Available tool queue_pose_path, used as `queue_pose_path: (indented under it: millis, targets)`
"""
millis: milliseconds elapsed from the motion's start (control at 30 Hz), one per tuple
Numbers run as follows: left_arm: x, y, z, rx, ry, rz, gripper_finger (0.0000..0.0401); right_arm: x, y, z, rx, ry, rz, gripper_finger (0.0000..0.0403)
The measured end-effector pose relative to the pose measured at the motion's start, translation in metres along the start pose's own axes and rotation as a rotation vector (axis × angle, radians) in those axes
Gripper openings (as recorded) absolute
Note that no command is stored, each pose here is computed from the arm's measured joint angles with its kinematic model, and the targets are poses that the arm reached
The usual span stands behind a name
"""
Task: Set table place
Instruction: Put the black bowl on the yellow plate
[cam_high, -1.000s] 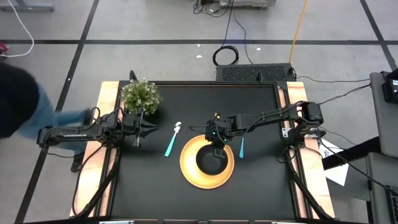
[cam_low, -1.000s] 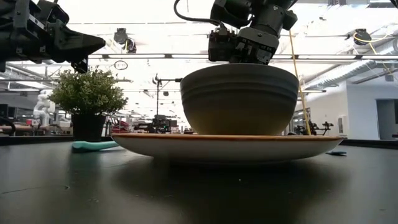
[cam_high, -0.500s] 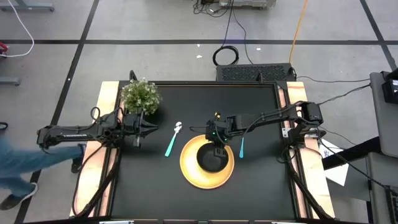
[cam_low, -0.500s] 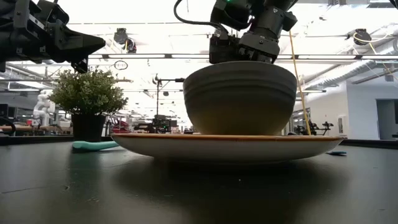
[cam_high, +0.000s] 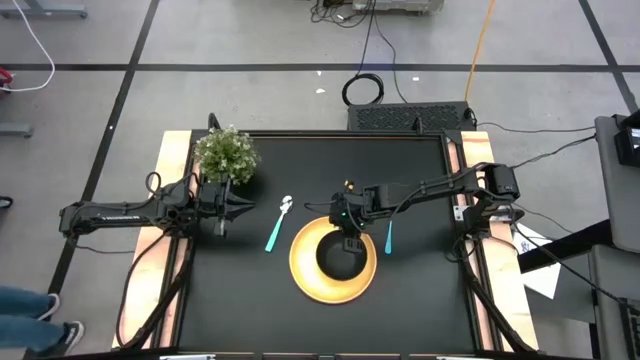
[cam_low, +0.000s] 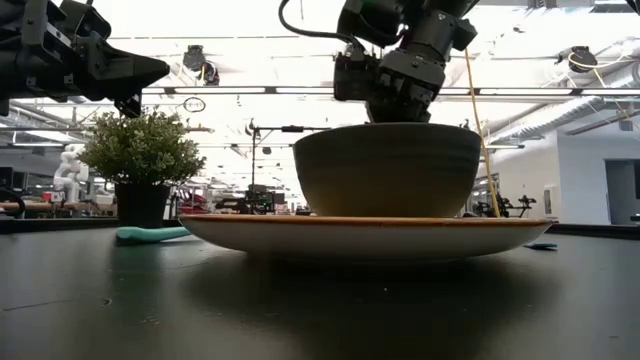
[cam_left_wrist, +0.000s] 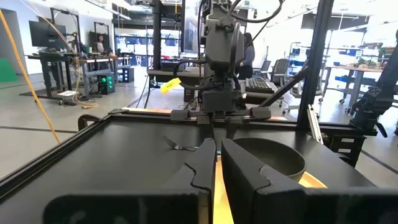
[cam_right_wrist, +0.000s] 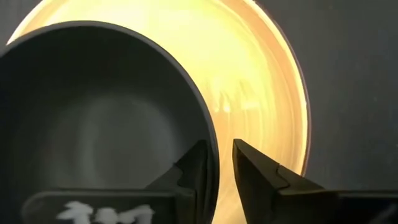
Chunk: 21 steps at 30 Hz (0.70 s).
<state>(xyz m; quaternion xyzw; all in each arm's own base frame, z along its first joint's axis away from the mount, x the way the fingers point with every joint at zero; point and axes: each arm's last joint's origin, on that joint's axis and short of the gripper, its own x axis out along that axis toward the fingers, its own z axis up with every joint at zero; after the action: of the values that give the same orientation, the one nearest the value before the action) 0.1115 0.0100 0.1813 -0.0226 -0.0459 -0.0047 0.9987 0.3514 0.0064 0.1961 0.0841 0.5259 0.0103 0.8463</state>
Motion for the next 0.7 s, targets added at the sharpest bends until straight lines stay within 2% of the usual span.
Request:
queue_pose_path:
  millis: [167, 467, 700]
  targets:
    - [0.000, 0.000, 0.000, 0.000, 0.000, 0.000, 0.0033, 0.000, 0.003, 0.002, -0.014, -0.020, 0.011, 0.0087]
    - [0.000, 0.000, 0.000, 0.000, 0.001, 0.000, 0.0033, -0.002, 0.008, 0.002, -0.025, -0.029, 0.044, 0.0144]
    - [0.000, 0.000, 0.000, -0.001, 0.004, 0.000, 0.0033, -0.041, 0.013, 0.007, -0.046, -0.149, 0.065, 0.0166]
